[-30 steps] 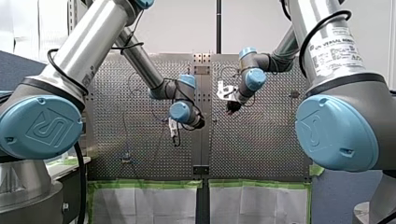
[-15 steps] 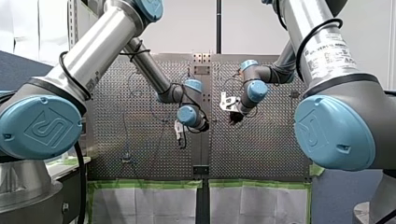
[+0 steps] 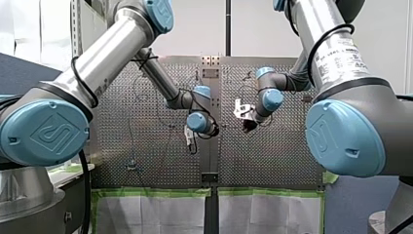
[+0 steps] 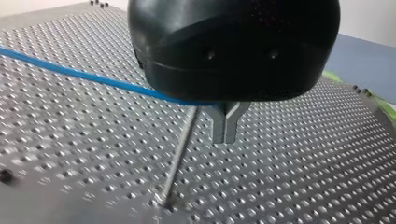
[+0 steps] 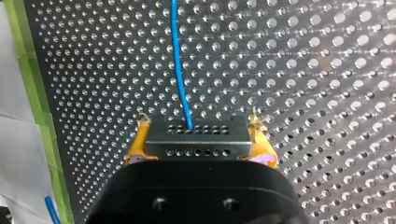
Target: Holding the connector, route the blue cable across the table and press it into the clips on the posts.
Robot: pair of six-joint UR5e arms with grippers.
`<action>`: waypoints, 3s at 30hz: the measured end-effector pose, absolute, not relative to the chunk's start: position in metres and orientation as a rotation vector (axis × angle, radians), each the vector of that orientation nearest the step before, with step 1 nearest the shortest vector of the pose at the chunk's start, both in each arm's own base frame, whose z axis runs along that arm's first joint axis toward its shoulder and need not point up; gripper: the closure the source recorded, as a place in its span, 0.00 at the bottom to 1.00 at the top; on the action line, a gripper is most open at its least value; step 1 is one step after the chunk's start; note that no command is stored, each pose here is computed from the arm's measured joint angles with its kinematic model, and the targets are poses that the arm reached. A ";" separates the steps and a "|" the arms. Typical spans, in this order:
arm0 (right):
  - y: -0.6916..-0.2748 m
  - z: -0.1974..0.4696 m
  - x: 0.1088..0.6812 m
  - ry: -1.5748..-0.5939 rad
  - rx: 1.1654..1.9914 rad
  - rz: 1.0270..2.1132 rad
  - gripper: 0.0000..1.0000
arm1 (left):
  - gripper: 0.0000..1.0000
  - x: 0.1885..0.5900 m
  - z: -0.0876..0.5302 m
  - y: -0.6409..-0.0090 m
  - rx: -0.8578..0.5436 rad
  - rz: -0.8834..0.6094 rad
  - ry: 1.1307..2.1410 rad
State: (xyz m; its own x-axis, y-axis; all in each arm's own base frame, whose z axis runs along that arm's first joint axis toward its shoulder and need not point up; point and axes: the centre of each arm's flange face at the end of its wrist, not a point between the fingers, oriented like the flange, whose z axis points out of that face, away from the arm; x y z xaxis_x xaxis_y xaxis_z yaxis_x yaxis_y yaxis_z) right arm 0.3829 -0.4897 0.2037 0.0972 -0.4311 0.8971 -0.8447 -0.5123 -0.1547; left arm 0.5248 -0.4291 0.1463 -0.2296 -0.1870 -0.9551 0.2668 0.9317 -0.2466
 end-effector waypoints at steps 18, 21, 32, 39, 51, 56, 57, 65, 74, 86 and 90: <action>-0.526 0.207 0.368 -1.262 1.921 1.409 1.00 | 1.00 0.578 0.170 -0.415 0.031 -0.428 1.697; -0.533 0.211 0.366 -1.258 1.908 1.419 1.00 | 1.00 0.582 0.171 -0.411 0.030 -0.427 1.697; -0.548 0.205 0.360 -1.262 1.898 1.430 1.00 | 0.90 0.584 0.170 -0.406 0.035 -0.413 1.716; -0.556 0.205 0.357 -1.255 1.889 1.442 1.00 | 0.52 0.578 0.168 -0.408 0.049 -0.393 1.740; -0.560 0.207 0.357 -1.229 1.887 1.468 1.00 | 0.00 0.560 0.180 -0.407 0.070 -0.274 1.800; -0.560 0.208 0.359 -1.215 1.892 1.488 1.00 | 0.00 0.540 0.201 -0.411 0.076 -0.236 1.813; -0.560 0.208 0.359 -1.214 1.892 1.489 1.00 | 0.00 0.536 0.205 -0.413 0.080 -0.235 1.815; -0.559 0.208 0.359 -1.211 1.907 1.493 1.00 | 0.00 0.496 0.222 -0.436 0.130 -0.235 1.850; -0.562 0.208 0.354 -1.226 1.902 1.489 1.00 | 0.00 0.461 0.222 -0.467 0.145 -0.245 1.854; -0.569 0.211 0.333 -1.257 1.898 1.450 1.00 | 0.00 0.425 0.200 -0.529 0.182 -0.331 1.832; -0.566 0.213 0.332 -1.256 1.914 1.449 1.00 | 0.00 0.424 0.193 -0.542 0.170 -0.340 1.831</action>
State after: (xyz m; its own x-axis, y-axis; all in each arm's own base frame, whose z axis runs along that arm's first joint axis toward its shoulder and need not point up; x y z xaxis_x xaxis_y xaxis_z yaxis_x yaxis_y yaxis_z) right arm 0.3319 -0.5663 0.2135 0.0441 -0.4012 0.9149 -0.8487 -0.4982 -0.1776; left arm 0.4241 -0.5424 0.1927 -0.2842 -0.0583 -0.9570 0.2893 0.9464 -0.1436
